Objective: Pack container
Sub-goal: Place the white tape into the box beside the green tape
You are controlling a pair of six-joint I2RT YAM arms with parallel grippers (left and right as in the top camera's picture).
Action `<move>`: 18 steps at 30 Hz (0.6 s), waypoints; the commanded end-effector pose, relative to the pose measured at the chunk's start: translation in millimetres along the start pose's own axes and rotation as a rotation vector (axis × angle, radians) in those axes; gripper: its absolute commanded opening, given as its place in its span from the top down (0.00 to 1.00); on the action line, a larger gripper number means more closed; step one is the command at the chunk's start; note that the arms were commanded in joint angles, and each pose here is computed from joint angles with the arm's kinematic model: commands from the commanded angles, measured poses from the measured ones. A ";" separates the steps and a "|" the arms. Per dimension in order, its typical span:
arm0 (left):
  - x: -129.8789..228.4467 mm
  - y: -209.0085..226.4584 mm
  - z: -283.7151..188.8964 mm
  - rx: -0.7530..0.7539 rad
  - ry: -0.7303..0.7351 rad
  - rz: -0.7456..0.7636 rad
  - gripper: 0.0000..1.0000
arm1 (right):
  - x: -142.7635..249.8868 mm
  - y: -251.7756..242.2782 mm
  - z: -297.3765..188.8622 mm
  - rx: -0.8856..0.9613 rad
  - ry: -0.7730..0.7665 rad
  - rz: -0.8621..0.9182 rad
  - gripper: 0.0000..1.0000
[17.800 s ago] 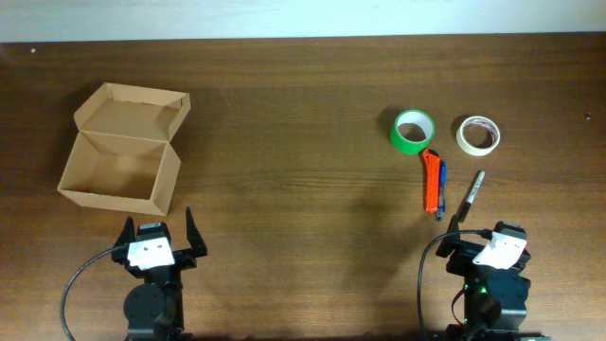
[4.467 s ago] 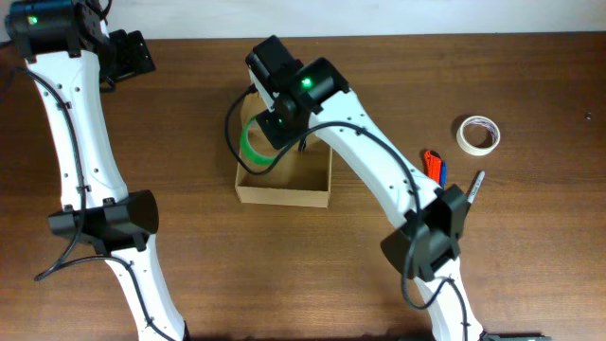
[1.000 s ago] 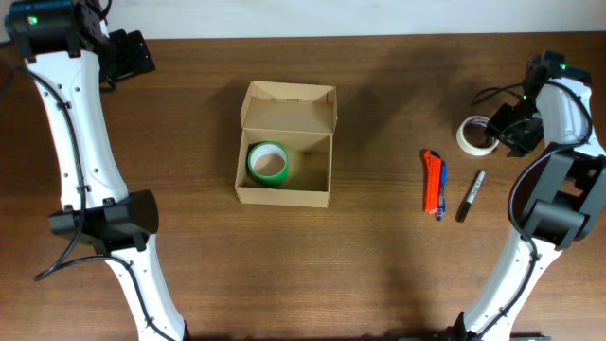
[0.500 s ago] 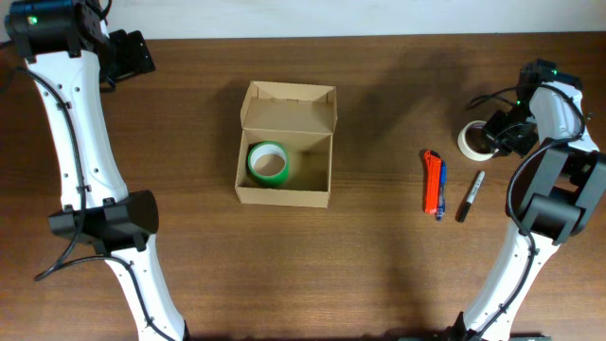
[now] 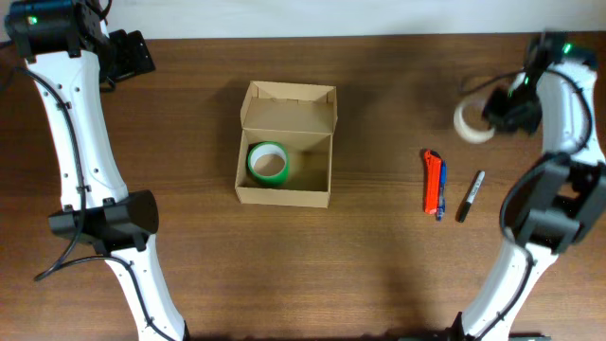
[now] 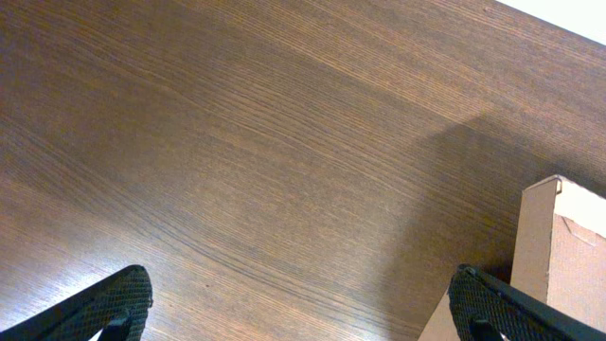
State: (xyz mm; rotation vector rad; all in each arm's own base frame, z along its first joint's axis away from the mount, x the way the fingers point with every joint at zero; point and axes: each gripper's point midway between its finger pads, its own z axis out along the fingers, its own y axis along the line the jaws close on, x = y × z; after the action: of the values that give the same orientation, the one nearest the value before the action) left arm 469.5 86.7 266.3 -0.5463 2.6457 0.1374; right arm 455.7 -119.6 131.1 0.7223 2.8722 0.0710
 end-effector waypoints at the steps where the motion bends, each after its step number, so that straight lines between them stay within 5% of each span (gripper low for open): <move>1: 0.0 2.6 -0.1 -0.009 0.000 0.010 0.00 | 5.6 81.1 -167.9 -0.145 -0.378 -0.284 0.96; 4: -0.1 2.6 -0.2 -0.009 0.000 0.010 0.00 | 48.0 146.6 -234.3 -0.229 -0.518 -0.521 0.96; 7: -0.1 2.6 -0.2 -0.009 0.000 0.010 0.00 | 105.9 211.1 -248.2 -0.295 -0.523 -0.782 0.96; 18: 0.0 2.6 -0.1 -0.009 0.000 0.010 0.00 | 212.0 320.2 -118.5 -0.170 -0.232 -1.157 0.96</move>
State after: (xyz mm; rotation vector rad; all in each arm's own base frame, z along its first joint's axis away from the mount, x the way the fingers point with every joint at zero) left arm 469.5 86.7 266.3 -0.5463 2.6457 0.1374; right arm 396.7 244.9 283.2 -0.8242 2.4951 0.1359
